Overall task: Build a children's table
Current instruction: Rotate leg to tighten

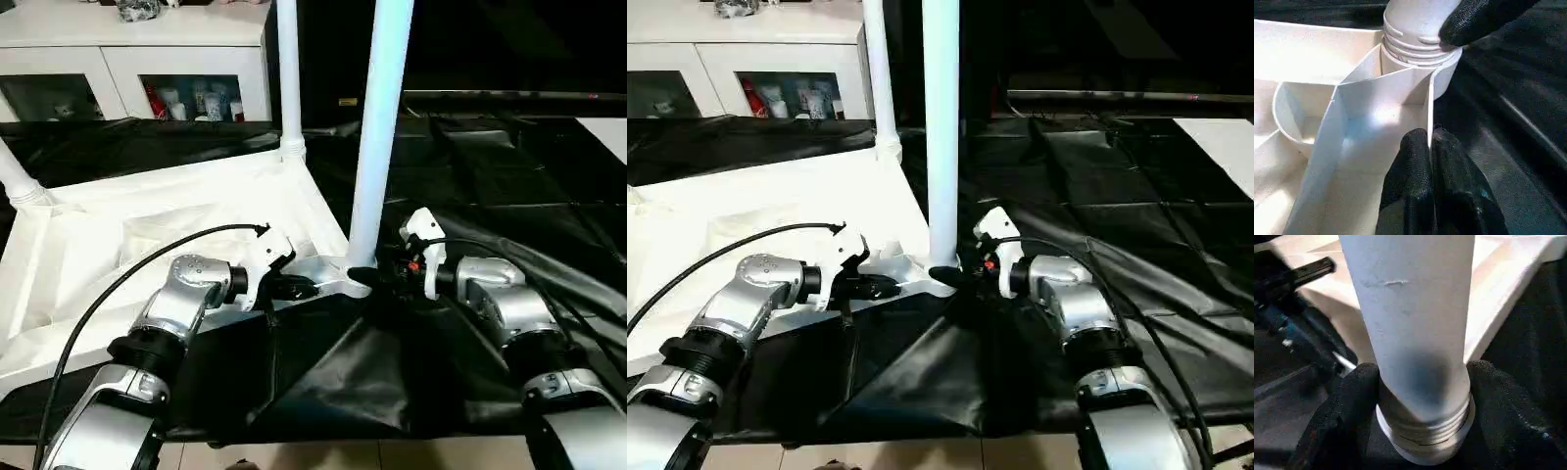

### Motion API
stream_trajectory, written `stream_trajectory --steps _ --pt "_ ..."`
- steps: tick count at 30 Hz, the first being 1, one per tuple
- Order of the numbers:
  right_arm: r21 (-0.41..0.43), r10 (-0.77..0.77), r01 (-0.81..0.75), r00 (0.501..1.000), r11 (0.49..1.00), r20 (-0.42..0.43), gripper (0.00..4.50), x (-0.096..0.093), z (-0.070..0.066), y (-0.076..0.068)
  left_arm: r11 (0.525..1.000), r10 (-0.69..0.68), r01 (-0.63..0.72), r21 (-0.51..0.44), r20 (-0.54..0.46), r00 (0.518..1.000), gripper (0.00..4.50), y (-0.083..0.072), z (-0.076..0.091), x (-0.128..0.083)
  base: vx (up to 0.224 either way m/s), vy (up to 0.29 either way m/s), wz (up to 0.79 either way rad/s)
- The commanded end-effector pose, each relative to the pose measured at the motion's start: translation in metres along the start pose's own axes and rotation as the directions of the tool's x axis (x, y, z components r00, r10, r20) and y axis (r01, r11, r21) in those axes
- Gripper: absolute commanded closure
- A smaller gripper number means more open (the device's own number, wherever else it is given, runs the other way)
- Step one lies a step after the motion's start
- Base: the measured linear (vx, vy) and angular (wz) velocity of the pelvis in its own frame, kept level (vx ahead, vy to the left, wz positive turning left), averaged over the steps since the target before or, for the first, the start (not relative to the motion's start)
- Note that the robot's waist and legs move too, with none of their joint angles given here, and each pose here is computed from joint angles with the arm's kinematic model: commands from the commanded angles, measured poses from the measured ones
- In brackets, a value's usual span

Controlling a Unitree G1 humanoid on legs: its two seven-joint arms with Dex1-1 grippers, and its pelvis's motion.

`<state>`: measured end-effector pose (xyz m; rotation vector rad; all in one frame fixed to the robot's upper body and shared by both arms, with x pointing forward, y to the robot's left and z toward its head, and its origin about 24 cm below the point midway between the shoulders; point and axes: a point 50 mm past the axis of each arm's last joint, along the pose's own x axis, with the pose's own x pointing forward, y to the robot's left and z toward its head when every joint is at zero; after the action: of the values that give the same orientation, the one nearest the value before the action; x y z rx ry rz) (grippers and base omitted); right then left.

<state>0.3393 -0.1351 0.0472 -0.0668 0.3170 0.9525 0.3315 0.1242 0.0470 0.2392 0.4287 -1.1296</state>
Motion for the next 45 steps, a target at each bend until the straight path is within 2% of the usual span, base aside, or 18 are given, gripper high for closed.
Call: stream_trajectory --steps 1,5,6,9,13,16,18,20,22,23,28,30,35,37,39,44,45 --pt "0.038 -0.067 0.07 0.995 0.997 -0.074 1.86 0.009 -0.019 0.006 0.999 0.039 -0.039 0.008 0.078 0.996 4.5 0.001 0.019 0.01 0.0 0.0 0.0" --pt "0.078 -0.218 0.224 0.973 0.971 -0.077 1.88 0.02 -0.025 0.008 0.992 0.123 -0.123 -0.01 0.043 0.991 4.5 0.004 0.019 0.02 0.0 0.0 0.0" --pt "0.142 -0.335 0.344 0.938 0.928 -0.085 1.88 0.03 -0.028 0.011 0.977 0.212 -0.211 -0.042 0.017 0.977 4.5 0.007 0.021 0.03 0.0 0.0 0.0" --pt "0.197 -0.44 0.455 0.891 0.869 -0.114 1.88 0.047 -0.028 0.021 0.947 0.316 -0.316 -0.064 -0.009 0.949 4.5 0.007 0.027 0.044 0.0 0.0 0.0" --pt "0.193 -0.436 0.448 0.894 0.873 -0.104 1.88 0.06 -0.021 0.029 0.939 0.338 -0.338 -0.064 -0.003 0.941 4.5 0.005 0.033 0.052 0.0 0.0 0.0" --pt "0.168 -0.421 0.421 0.906 0.892 -0.035 1.88 0.065 -0.007 0.03 0.945 0.326 -0.324 -0.051 0.03 0.945 4.5 0.003 0.039 0.056 0.0 0.0 0.0" --pt "0.173 -0.412 0.406 0.911 0.897 -0.001 1.19 0.062 -0.003 0.027 0.953 0.302 -0.3 -0.042 0.049 0.952 4.5 0.002 0.04 0.054 0.0 0.0 0.0" --pt "0.173 -0.399 0.39 0.917 0.905 0.023 1.13 0.059 0.0 0.024 0.96 0.281 -0.279 -0.033 0.065 0.958 4.5 0.003 0.04 0.052 0.0 0.0 0.0" --pt "0.146 -0.356 0.346 0.934 0.927 0.044 0.83 0.055 0.004 0.022 0.968 0.25 -0.248 -0.03 0.079 0.965 4.5 0.002 0.04 0.048 0.0 0.0 0.0" --pt "0.116 -0.318 0.31 0.947 0.944 0.054 0.74 0.05 0.006 0.019 0.974 0.226 -0.225 -0.023 0.086 0.97 4.5 0.003 0.039 0.045 0.0 0.0 0.0" --pt "0.033 -0.261 0.26 0.964 0.965 0.055 0.31 0.034 0.008 0.007 0.988 0.153 -0.154 0.001 0.102 0.983 4.5 0.001 0.033 0.037 0.0 0.0 0.0" --pt "-0.028 -0.183 0.184 0.983 0.983 0.029 0.31 0.02 0.007 0.0 0.995 0.1 -0.101 0.0 0.125 0.987 4.5 0.001 0.028 0.029 0.0 0.0 0.0" --pt "-0.095 -0.077 0.076 0.997 0.993 -0.006 0.31 0.007 0.005 -0.001 1.0 -0.005 0.002 0.024 0.13 0.992 4.5 -0.004 0.024 0.022 0.0 0.0 0.0" --pt "-0.101 -0.064 0.063 0.998 0.993 -0.011 0.31 0.006 0.004 -0.001 0.999 -0.021 0.017 0.028 0.127 0.992 4.5 -0.006 0.024 0.021 0.0 0.0 0.0" --pt "-0.117 0.0 -0.002 1.0 0.993 -0.02 0.31 0.0 0.004 0.0 0.995 -0.091 0.087 0.042 0.118 0.989 4.5 -0.01 0.021 0.016 0.0 0.0 0.0" --pt "-0.103 0.032 -0.033 0.999 0.994 -0.006 0.31 -0.002 0.005 0.0 0.991 -0.13 0.126 0.044 0.112 0.985 4.5 -0.013 0.018 0.011 0.0 0.0 0.0" --pt "-0.102 0.035 -0.035 0.999 0.994 -0.006 0.47 -0.002 0.005 0.0 0.99 -0.135 0.131 0.044 0.111 0.985 4.5 -0.013 0.018 0.011 0.0 0.0 0.0"
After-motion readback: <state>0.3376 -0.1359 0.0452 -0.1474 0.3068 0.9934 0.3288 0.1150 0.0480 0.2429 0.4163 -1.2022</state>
